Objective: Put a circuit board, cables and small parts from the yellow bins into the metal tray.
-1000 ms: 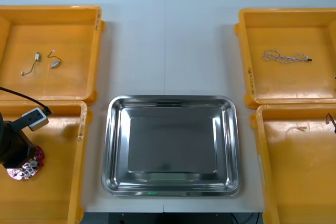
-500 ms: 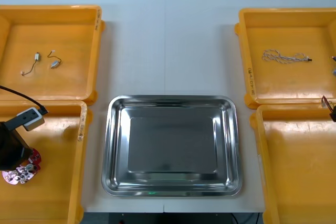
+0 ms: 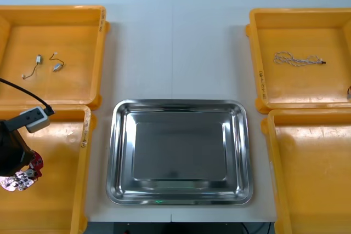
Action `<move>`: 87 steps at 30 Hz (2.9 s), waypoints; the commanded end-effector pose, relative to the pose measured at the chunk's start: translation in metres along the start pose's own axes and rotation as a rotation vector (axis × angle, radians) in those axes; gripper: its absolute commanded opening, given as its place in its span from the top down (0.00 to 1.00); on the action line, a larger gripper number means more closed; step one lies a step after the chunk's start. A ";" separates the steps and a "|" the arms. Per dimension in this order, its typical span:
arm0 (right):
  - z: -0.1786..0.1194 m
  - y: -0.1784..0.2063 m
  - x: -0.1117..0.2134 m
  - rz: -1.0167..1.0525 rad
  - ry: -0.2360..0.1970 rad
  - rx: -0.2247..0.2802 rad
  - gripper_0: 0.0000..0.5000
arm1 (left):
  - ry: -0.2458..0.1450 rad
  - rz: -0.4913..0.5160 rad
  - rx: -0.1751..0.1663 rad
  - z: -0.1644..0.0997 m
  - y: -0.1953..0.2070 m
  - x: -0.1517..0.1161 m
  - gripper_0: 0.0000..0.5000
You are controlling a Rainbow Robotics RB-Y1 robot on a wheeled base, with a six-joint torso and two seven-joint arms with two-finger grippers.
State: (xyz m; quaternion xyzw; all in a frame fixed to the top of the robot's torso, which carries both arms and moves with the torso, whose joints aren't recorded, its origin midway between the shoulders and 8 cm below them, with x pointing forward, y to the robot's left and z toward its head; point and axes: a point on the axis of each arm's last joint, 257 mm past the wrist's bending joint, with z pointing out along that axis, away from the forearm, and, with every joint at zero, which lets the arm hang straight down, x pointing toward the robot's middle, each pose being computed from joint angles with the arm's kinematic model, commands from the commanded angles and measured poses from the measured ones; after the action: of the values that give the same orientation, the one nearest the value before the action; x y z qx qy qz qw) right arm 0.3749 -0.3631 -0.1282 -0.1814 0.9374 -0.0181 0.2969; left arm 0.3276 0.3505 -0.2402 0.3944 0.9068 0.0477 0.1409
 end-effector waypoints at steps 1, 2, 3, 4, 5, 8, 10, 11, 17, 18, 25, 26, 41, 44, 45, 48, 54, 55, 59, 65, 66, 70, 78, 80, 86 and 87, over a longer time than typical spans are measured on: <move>-0.016 0.001 -0.020 0.005 -0.068 0.004 1.00 | -0.031 -0.161 -0.086 -0.036 0.017 -0.023 1.00; -0.016 0.004 -0.021 -0.004 -0.072 -0.002 1.00 | -0.030 -0.171 -0.091 -0.039 0.017 -0.024 1.00; -0.018 0.006 -0.023 -0.016 -0.079 -0.003 1.00 | -0.038 -0.181 -0.094 -0.042 0.015 -0.028 1.00; -0.018 0.007 -0.024 -0.019 -0.082 -0.003 1.00 | -0.039 -0.184 -0.093 -0.043 0.014 -0.029 1.00; -0.019 0.009 -0.026 -0.025 -0.086 -0.006 1.00 | -0.046 -0.194 -0.091 -0.046 0.011 -0.032 1.00; -0.021 0.008 -0.027 -0.025 -0.093 -0.006 1.00 | -0.061 -0.221 -0.093 -0.052 0.008 -0.039 1.00; -0.023 0.009 -0.029 -0.029 -0.098 -0.008 1.00 | -0.075 -0.243 -0.086 -0.055 0.005 -0.045 1.00; -0.023 0.009 -0.030 -0.034 -0.102 -0.011 1.00 | -0.083 -0.256 -0.081 -0.056 0.003 -0.048 1.00; -0.025 0.009 -0.034 -0.038 -0.113 -0.009 1.00 | -0.112 -0.310 -0.062 -0.065 -0.007 -0.063 1.00; -0.025 0.009 -0.034 -0.040 -0.112 -0.008 1.00 | -0.114 -0.314 -0.061 -0.065 -0.007 -0.064 1.00; -0.022 0.005 -0.033 -0.030 -0.099 0.005 1.00 | -0.151 -0.362 -0.037 -0.069 -0.019 -0.078 1.00; -0.021 0.006 -0.033 -0.038 -0.097 0.003 1.00 | -0.153 -0.363 -0.035 -0.070 -0.021 -0.079 1.00; -0.018 0.020 -0.037 -0.088 -0.095 -0.031 1.00 | -0.164 -0.403 -0.013 -0.069 -0.041 -0.092 1.00; -0.018 0.022 -0.039 -0.100 -0.099 -0.037 1.00 | -0.174 -0.418 -0.011 -0.068 -0.043 -0.099 1.00; -0.018 0.023 -0.039 -0.101 -0.098 -0.041 1.00 | -0.182 -0.423 -0.011 -0.067 -0.044 -0.102 1.00; -0.018 0.026 -0.040 -0.109 -0.099 -0.046 1.00 | -0.196 -0.442 -0.020 -0.062 -0.045 -0.110 1.00; -0.018 0.028 -0.041 -0.115 -0.100 -0.052 1.00 | -0.219 -0.468 -0.037 -0.054 -0.050 -0.124 1.00; -0.017 0.028 -0.041 -0.114 -0.099 -0.052 1.00 | -0.223 -0.469 -0.040 -0.054 -0.051 -0.127 1.00; -0.017 0.028 -0.041 -0.116 -0.099 -0.052 1.00 | -0.254 -0.483 -0.039 -0.054 -0.056 -0.143 1.00; -0.018 0.029 -0.041 -0.121 -0.100 -0.057 1.00 | -0.272 -0.505 -0.015 -0.051 -0.068 -0.156 1.00; -0.017 0.030 -0.041 -0.120 -0.100 -0.059 1.00 | -0.273 -0.505 -0.013 -0.051 -0.070 -0.157 1.00; -0.018 0.030 -0.041 -0.123 -0.101 -0.060 1.00 | -0.278 -0.515 -0.003 -0.048 -0.077 -0.164 1.00; -0.018 0.031 -0.041 -0.125 -0.100 -0.065 1.00 | -0.288 -0.535 -0.005 -0.038 -0.098 -0.180 1.00; -0.017 0.031 -0.041 -0.125 -0.101 -0.066 1.00 | -0.290 -0.539 -0.004 -0.035 -0.104 -0.184 1.00; -0.018 0.032 -0.041 -0.127 -0.101 -0.066 1.00 | -0.290 -0.532 0.013 -0.031 -0.122 -0.192 1.00; -0.017 0.032 -0.041 -0.124 -0.101 -0.068 1.00 | -0.286 -0.527 0.014 -0.029 -0.126 -0.193 1.00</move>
State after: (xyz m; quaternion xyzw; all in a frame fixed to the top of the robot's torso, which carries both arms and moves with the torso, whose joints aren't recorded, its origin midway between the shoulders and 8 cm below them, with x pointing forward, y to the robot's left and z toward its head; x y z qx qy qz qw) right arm 0.3829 -0.3335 -0.1041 -0.2214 0.9190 0.0062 0.3260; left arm 0.3563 0.1494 -0.2095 0.1690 0.9522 -0.0311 0.2524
